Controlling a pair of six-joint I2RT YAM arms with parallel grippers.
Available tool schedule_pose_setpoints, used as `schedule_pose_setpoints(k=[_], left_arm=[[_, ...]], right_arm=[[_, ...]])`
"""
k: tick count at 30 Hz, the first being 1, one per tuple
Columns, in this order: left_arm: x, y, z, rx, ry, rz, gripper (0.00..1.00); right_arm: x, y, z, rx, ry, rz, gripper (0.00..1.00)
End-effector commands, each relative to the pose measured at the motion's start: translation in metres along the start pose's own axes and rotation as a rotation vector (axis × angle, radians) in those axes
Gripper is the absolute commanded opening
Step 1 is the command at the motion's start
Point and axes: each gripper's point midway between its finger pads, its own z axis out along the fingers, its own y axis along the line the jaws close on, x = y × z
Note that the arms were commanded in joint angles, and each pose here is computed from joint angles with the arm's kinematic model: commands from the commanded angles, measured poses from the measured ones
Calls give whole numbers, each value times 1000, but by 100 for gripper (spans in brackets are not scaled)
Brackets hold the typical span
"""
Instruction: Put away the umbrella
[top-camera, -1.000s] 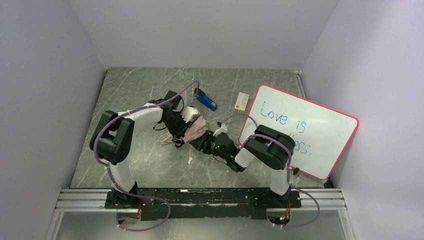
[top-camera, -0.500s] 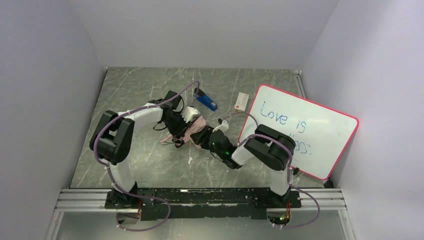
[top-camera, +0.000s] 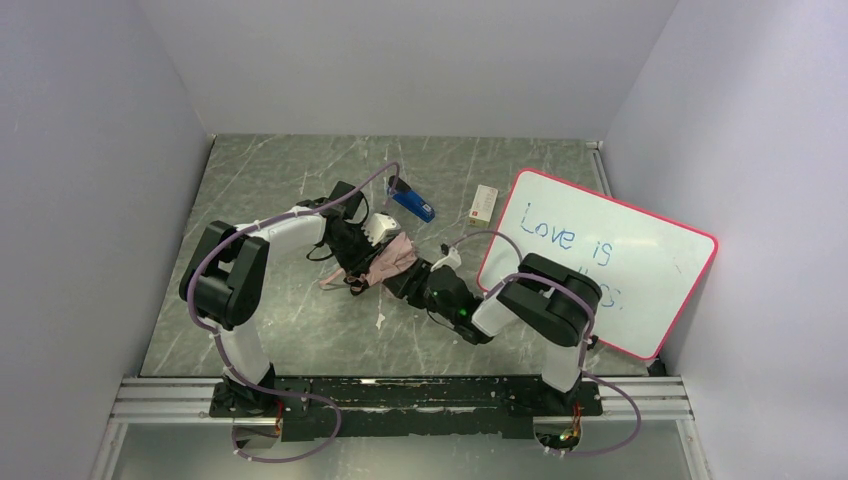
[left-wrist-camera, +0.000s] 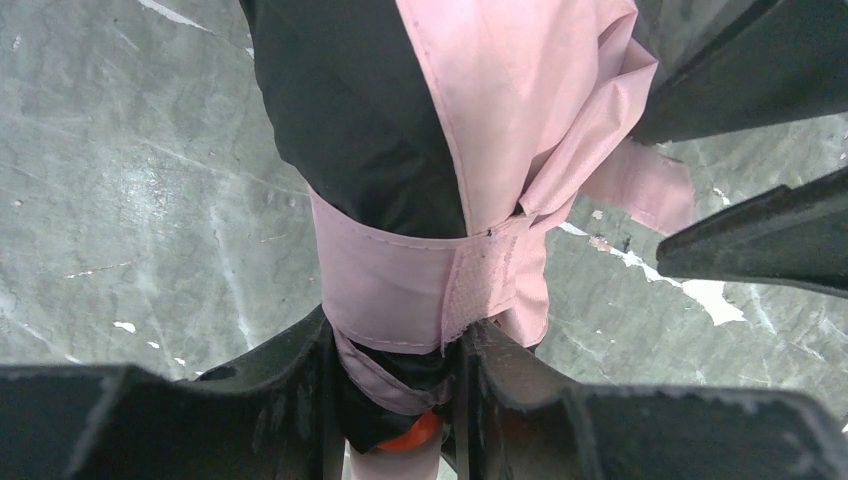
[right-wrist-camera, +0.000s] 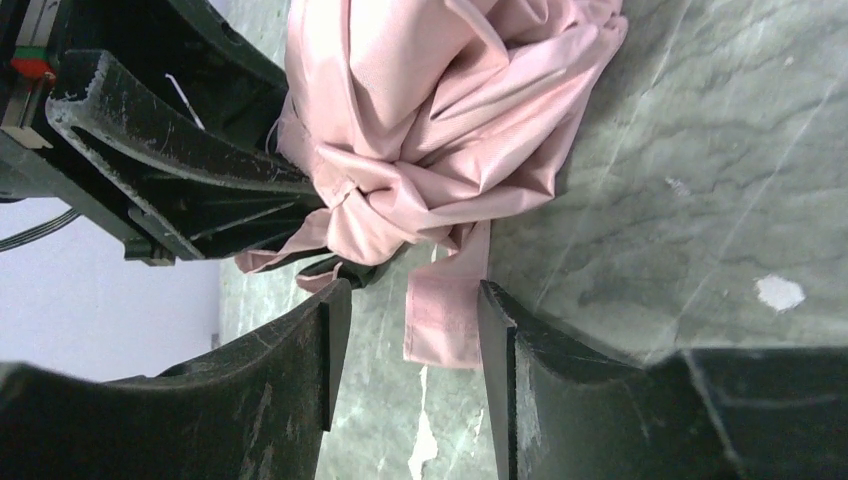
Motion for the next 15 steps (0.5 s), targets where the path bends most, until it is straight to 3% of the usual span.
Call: schedule_pose_setpoints(k=[1, 15], left_arm=[[50, 24, 16, -118, 198, 27, 5], [50, 24, 16, -120, 202, 30, 5]], right_arm=[[43, -55, -18, 151, 153, -4, 54], [62, -47, -25, 151, 186, 64, 54]])
